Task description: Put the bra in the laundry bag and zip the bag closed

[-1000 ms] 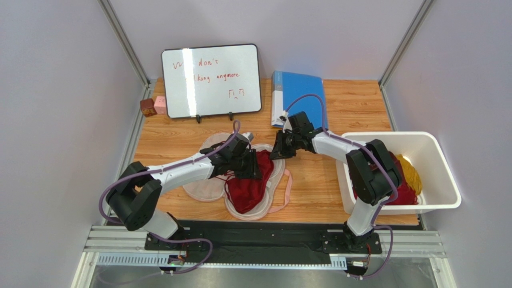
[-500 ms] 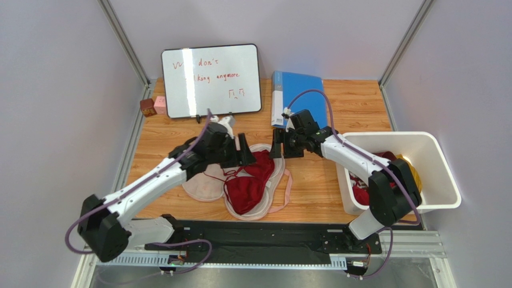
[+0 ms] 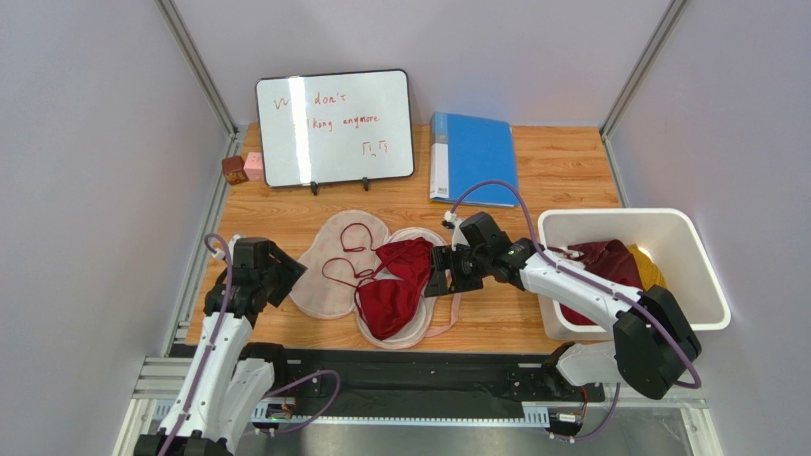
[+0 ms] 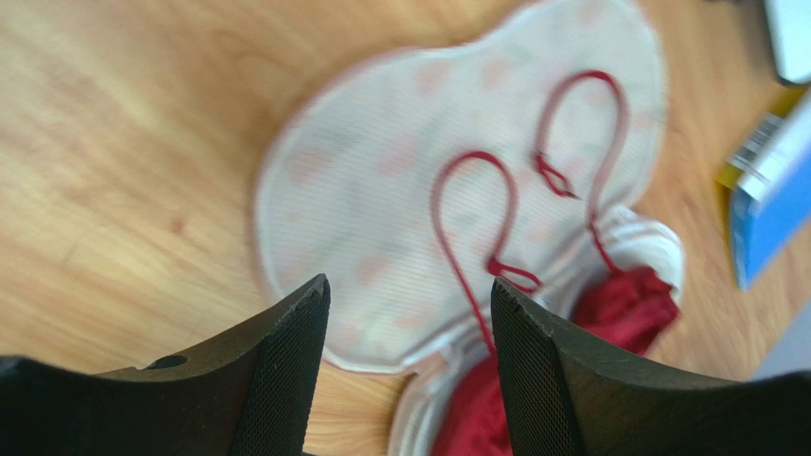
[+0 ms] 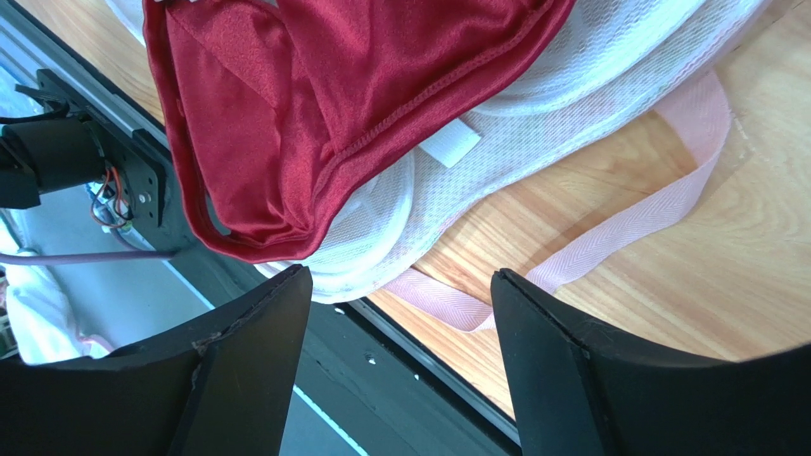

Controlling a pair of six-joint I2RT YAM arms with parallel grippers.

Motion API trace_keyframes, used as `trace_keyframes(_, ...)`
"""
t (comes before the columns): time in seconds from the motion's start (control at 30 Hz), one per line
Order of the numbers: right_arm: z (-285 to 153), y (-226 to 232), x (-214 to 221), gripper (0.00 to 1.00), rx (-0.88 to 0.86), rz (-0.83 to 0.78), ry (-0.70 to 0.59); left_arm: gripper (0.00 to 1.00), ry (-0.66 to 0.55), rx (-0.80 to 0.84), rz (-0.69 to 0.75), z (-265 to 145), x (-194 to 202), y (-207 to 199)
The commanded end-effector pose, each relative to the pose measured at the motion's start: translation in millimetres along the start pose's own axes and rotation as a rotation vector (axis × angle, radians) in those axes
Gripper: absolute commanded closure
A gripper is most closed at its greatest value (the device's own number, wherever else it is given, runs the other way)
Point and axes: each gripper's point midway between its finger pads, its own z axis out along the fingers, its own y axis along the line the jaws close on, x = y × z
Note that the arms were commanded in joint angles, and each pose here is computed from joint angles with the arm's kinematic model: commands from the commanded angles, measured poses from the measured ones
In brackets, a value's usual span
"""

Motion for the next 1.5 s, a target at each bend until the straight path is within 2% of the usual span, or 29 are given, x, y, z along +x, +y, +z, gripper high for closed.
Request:
trace_keyframes(0.0,-14,24,-19,0.25,-0.096,-0.031,-0.084,0.31,-0.027,-0.231,-0.124,27,0,48)
trace_keyframes(0.13,-21,31,-18,0.25,-0.125,-0.038,-0.091,0.31,0.020,-0.319,-0.122,43,14,69)
trace_keyframes(0.2,-21,29,-16,0.25,-0.121,-0.036,-0.088,0.31,0.019,-0.311,-0.126,52,15,69)
trace_keyframes(0.3,-18,26,-13,0.26,-0.114,-0.032,-0.079,0.38,0.006,-0.340,-0.121,61,16,78)
trace_keyframes(0.4,-17,22,-10,0.25,-0.101,-0.030,-0.074,0.53,-0.012,-0.349,-0.118,67,14,82)
trace_keyframes(0.43,-18,21,-11,0.25,-0.095,-0.029,-0.077,0.61,-0.017,-0.342,-0.118,69,13,81)
trace_keyframes(0.5,-19,19,-10,0.25,-0.088,-0.028,-0.079,0.67,-0.026,-0.323,-0.113,71,11,77)
trace_keyframes(0.53,-19,17,-9,0.25,-0.083,-0.022,-0.077,0.81,-0.034,-0.313,-0.096,69,6,73)
trace_keyframes(0.6,-19,17,-9,0.25,-0.083,-0.022,-0.074,0.98,-0.049,-0.300,-0.073,61,-2,65)
trace_keyframes(0.63,-20,17,-8,0.25,-0.082,-0.019,-0.070,1.00,-0.055,-0.288,-0.052,58,-5,62)
trace_keyframes(0.7,-20,15,-7,0.25,-0.081,-0.013,-0.065,1.00,-0.083,-0.200,-0.042,48,-14,43)
trace_keyframes(0.83,-20,13,-8,0.25,-0.092,0.011,-0.060,1.00,-0.115,0.063,0.067,18,-26,-7)
trace_keyframes(0.97,-21,10,-17,0.25,-0.105,0.059,-0.064,1.00,-0.160,0.178,0.163,-8,-26,-31)
trace_keyframes(1.1,-17,9,-26,0.25,-0.131,0.140,-0.047,1.00,-0.110,0.309,0.298,-28,0,-63)
trace_keyframes(1.3,-4,6,-38,0.31,-0.215,0.270,-0.017,1.00,-0.127,0.340,0.489,-46,25,-76)
trace_keyframes(1.47,11,-10,-37,0.35,-0.197,0.314,0.007,1.00,-0.058,0.486,0.645,-63,72,-104)
